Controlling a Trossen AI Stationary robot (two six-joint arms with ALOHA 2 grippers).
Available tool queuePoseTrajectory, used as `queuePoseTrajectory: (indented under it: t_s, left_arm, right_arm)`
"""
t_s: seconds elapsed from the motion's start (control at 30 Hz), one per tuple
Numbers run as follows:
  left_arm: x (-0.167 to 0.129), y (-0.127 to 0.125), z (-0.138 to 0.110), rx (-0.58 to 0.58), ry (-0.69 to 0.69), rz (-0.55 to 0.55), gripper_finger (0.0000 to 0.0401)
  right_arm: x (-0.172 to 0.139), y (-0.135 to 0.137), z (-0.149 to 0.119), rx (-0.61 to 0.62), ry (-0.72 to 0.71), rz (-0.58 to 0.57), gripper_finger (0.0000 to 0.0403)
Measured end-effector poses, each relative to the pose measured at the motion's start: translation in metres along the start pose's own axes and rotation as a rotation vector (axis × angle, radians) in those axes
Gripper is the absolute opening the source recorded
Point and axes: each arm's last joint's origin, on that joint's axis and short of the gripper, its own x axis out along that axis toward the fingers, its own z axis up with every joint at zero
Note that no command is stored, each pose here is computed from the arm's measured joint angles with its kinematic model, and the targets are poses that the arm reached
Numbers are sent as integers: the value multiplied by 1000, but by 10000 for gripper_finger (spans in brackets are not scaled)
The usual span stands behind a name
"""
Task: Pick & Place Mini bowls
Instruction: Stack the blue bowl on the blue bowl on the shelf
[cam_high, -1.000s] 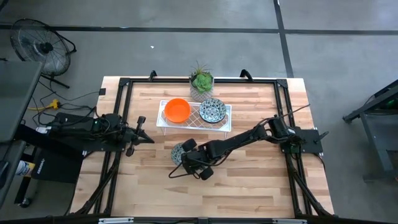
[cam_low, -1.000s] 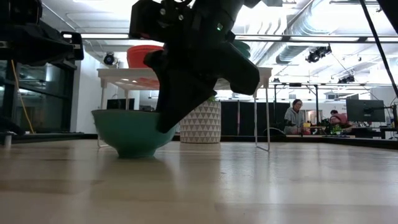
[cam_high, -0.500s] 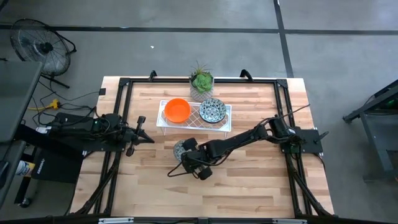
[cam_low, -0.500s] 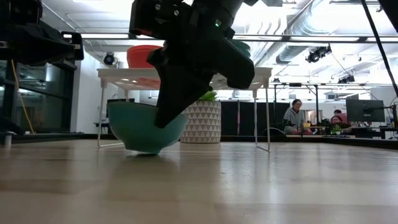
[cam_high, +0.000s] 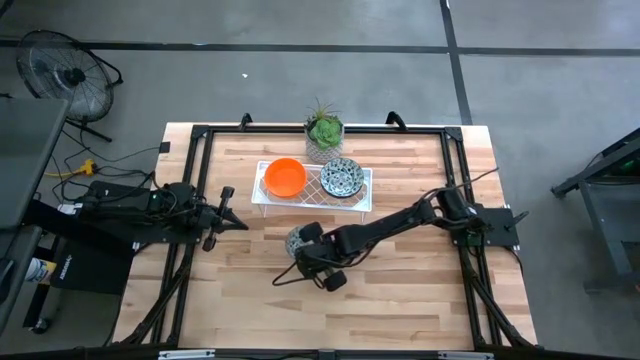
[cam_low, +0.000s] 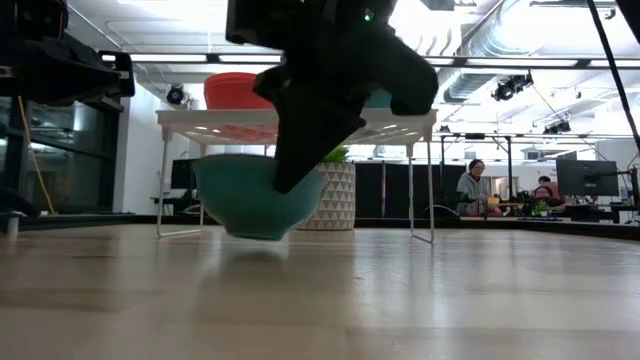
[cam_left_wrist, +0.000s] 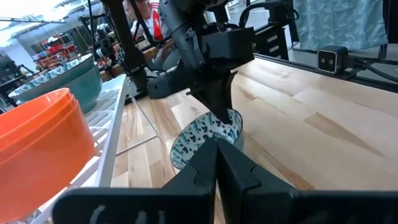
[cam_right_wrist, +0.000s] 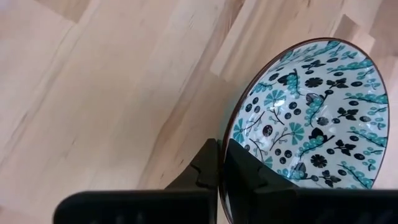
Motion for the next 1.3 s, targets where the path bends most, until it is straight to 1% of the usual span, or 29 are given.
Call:
queuePoseTrajectory:
  t_s: [0.13,0.27,0.37,0.43,0.53,0.67,0.9,0.97,1.17,1.3]
  left_arm:
    - [0,0,0,0,0,0,0]
    - [0,0,0,0,0,0,0]
    - [0,0,0,0,0,0,0]
    - [0,0,0,0,0,0,0]
    - [0,0,0,0,0,0,0]
    - [0,0,0,0,0,0,0]
    - [0,0,0,0,-1,-1,0]
    - [0,0,0,0,-1,-1,0]
    - [0,0,0,0,-1,-2,0]
    - [0,0,0,0,-1,-2,0]
  right_arm:
    - [-6,6,0,-18,17,-12,1]
    - [-11,13,0,-29,33,2,1]
    - [-19,20,4,-49,53,12,1]
    - [-25,23,9,-63,38,15,1]
    - [-41,27,18,-77,31,30,1]
    - [-63,28,28,-73,24,-9,1]
    - [-108,20,46,21,-38,-88,1]
    - [-120,16,50,42,-57,-95,1]
    - [-155,10,54,33,-82,-116,1]
    - [-168,8,47,-3,-64,-134,1]
